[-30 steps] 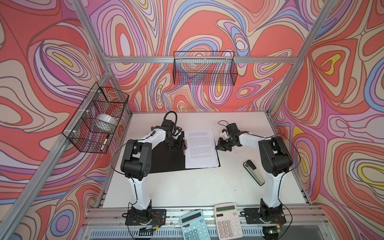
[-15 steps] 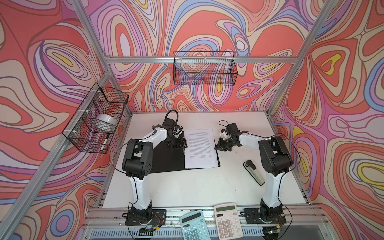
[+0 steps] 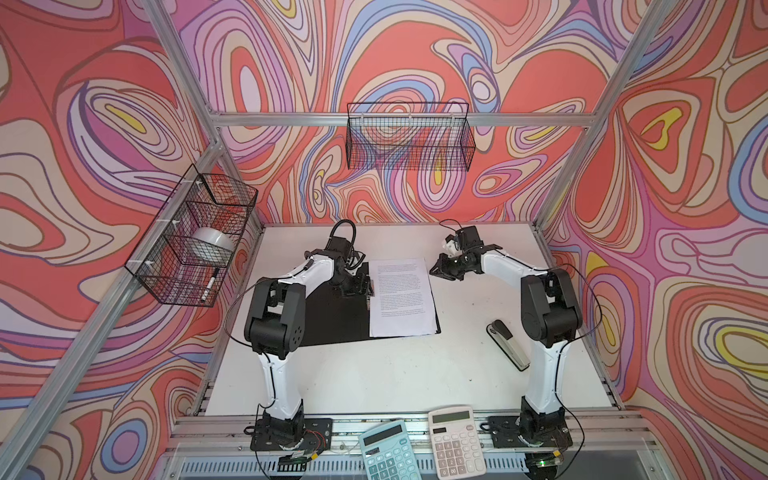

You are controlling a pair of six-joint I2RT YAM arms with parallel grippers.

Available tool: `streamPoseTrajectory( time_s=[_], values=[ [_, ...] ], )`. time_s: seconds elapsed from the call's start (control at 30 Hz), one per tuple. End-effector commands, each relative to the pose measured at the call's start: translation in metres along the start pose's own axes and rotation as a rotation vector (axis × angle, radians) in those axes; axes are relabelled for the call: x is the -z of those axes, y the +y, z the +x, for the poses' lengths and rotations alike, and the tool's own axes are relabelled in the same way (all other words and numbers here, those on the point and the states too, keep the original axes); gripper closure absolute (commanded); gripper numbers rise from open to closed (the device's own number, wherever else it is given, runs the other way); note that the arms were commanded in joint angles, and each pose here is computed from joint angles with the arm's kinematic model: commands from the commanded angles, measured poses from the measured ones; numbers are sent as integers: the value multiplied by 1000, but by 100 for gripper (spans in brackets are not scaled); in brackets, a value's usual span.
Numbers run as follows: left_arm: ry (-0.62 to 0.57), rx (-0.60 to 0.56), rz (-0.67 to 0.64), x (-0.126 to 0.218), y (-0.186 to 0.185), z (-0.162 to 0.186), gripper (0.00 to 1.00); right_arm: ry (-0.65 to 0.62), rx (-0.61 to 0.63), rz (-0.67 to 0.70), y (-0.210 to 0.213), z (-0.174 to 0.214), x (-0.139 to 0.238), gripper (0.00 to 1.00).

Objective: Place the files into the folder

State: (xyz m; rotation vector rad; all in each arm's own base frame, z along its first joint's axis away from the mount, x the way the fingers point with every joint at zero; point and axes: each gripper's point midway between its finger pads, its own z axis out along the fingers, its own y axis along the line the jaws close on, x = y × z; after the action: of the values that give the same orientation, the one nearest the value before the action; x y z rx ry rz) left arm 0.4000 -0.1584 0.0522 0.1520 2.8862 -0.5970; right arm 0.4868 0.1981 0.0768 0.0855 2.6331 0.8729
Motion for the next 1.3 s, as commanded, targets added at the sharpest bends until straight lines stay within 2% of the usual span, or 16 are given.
streamPoseTrajectory(
  time_s=[0.0,0.27,0.43,0.7,0.83,1.03,1.27],
  values=[
    [7,-1,32,5,-9,-4,20,9,-10,15,-14,-6,-18,78],
    [57,10,87,-7,-15,-6,22,-22,-31,-30,-21,-28,-47,77],
    [59,22,46,-13,-7,-6,22,-15,-43,-36,-25,-28,-56,76],
    [74,21,77,-22,-9,-8,22,8,-45,-40,-32,-24,-71,76],
    [76,14,106,-24,-14,-12,22,7,-36,-55,-32,-26,-76,79],
    [83,15,112,-29,-14,-14,23,6,-9,-70,-29,-28,-75,88],
    [95,15,123,-36,-13,-15,23,-11,32,-85,-20,-30,-64,89]
  ],
)
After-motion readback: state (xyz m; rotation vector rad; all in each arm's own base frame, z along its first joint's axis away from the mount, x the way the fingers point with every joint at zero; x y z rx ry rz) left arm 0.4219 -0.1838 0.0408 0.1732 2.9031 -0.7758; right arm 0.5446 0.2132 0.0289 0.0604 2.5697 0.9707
